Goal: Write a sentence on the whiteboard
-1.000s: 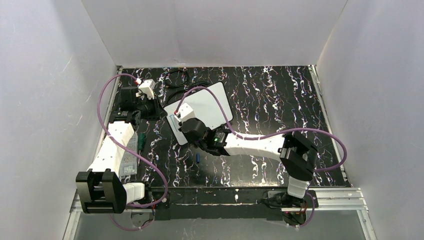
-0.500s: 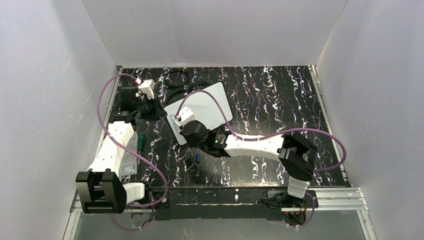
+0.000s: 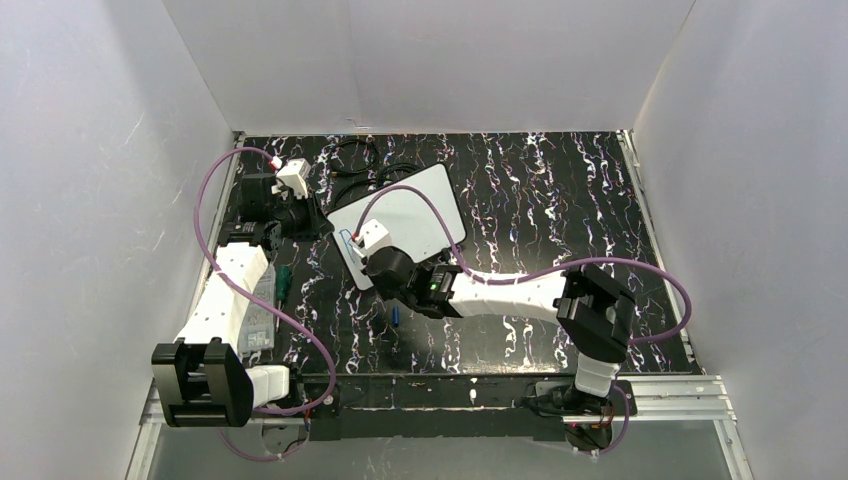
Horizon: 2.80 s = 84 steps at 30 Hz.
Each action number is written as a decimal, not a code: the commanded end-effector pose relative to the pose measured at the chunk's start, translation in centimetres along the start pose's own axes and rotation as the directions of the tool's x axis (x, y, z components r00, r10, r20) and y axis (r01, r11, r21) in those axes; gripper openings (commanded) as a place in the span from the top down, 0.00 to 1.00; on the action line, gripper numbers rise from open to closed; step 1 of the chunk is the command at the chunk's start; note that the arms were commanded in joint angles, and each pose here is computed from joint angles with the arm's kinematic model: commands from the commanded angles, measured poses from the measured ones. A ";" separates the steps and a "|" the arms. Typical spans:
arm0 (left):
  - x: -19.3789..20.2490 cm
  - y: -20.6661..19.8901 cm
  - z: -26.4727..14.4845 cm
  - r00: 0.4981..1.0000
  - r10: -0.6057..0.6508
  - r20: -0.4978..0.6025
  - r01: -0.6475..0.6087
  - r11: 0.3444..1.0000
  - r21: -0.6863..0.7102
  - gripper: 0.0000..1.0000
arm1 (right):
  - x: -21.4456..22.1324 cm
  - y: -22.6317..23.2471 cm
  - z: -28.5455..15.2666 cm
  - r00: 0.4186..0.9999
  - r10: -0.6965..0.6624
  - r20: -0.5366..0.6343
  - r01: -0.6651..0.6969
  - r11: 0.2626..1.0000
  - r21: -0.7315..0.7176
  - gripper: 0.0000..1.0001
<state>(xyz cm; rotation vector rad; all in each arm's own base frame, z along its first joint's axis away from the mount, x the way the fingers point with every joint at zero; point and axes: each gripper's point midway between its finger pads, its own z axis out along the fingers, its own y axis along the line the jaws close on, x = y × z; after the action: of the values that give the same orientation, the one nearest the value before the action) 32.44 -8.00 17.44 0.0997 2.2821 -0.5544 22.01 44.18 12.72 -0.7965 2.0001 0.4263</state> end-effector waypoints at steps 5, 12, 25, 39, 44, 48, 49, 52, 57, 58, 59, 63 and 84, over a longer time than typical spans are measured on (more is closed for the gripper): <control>-0.2 0.1 -0.6 0.999 0.026 0.019 -0.026 1.000 -0.017 1.00 | 2.5 -1.7 -1.2 0.999 0.020 -0.047 -0.016 0.998 0.065 0.99; -0.2 0.2 -0.6 0.999 0.027 0.020 -0.026 0.999 -0.019 1.00 | 1.2 -0.9 -1.6 1.000 0.022 -0.009 -0.022 1.000 0.015 0.99; -0.2 0.2 -0.6 0.999 0.028 0.020 -0.028 0.999 -0.020 1.00 | -3.1 -1.4 -3.6 0.994 0.041 0.105 -0.042 0.999 0.008 0.99; -0.1 0.2 -0.7 0.999 0.030 0.020 -0.029 0.999 -0.021 1.00 | -3.4 -2.2 -1.9 0.994 0.025 0.102 -0.029 0.999 0.040 0.99; -0.2 0.2 -0.7 0.999 0.029 0.021 -0.029 0.999 -0.018 1.00 | -2.9 -2.2 -1.0 0.996 0.019 0.083 -0.022 0.999 0.039 0.99; -0.2 0.1 -0.7 0.999 0.031 0.023 -0.030 0.999 -0.016 1.00 | -2.6 -2.1 -0.6 0.997 0.012 0.070 -0.015 0.999 0.044 0.99; -0.2 0.1 -0.7 0.999 0.030 0.023 -0.029 0.999 -0.017 1.00 | -2.4 -2.2 -0.4 0.998 0.011 0.064 -0.014 0.999 0.046 0.99; -0.3 0.1 -0.8 0.999 0.031 0.025 -0.031 0.999 -0.017 1.00 | -1.7 -2.2 -0.3 0.999 0.011 0.042 -0.014 0.999 0.050 0.99; -0.3 0.1 -0.8 0.999 0.032 0.027 -0.032 0.999 -0.017 1.00 | 0.7 -2.4 -0.5 1.000 0.025 -0.017 -0.024 0.998 0.051 0.99; -0.3 0.1 -0.8 0.999 0.032 0.028 -0.032 0.999 -0.017 1.00 | 1.1 -2.4 -0.6 0.999 0.033 -0.027 -0.032 0.998 0.047 0.99; -0.3 0.1 -0.9 0.999 0.033 0.029 -0.032 0.999 -0.017 1.00 | 1.7 -2.3 -0.6 0.998 0.043 -0.039 -0.042 0.998 0.042 0.99; -0.3 0.0 -0.9 0.999 0.034 0.030 -0.033 0.999 -0.016 1.00 | 3.4 -2.0 -0.7 0.995 0.061 -0.077 -0.059 0.998 0.022 0.99; -0.4 0.1 -0.8 0.999 0.032 0.029 -0.032 0.999 -0.018 1.00 | -5.0 -2.0 -2.0 0.991 0.018 0.132 -0.023 0.999 0.034 0.99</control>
<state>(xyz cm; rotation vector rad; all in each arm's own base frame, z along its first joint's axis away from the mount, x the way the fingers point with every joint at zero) 32.36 -7.67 17.59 0.0994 2.2776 -0.5279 22.45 41.87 14.78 -0.7542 1.9796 0.4425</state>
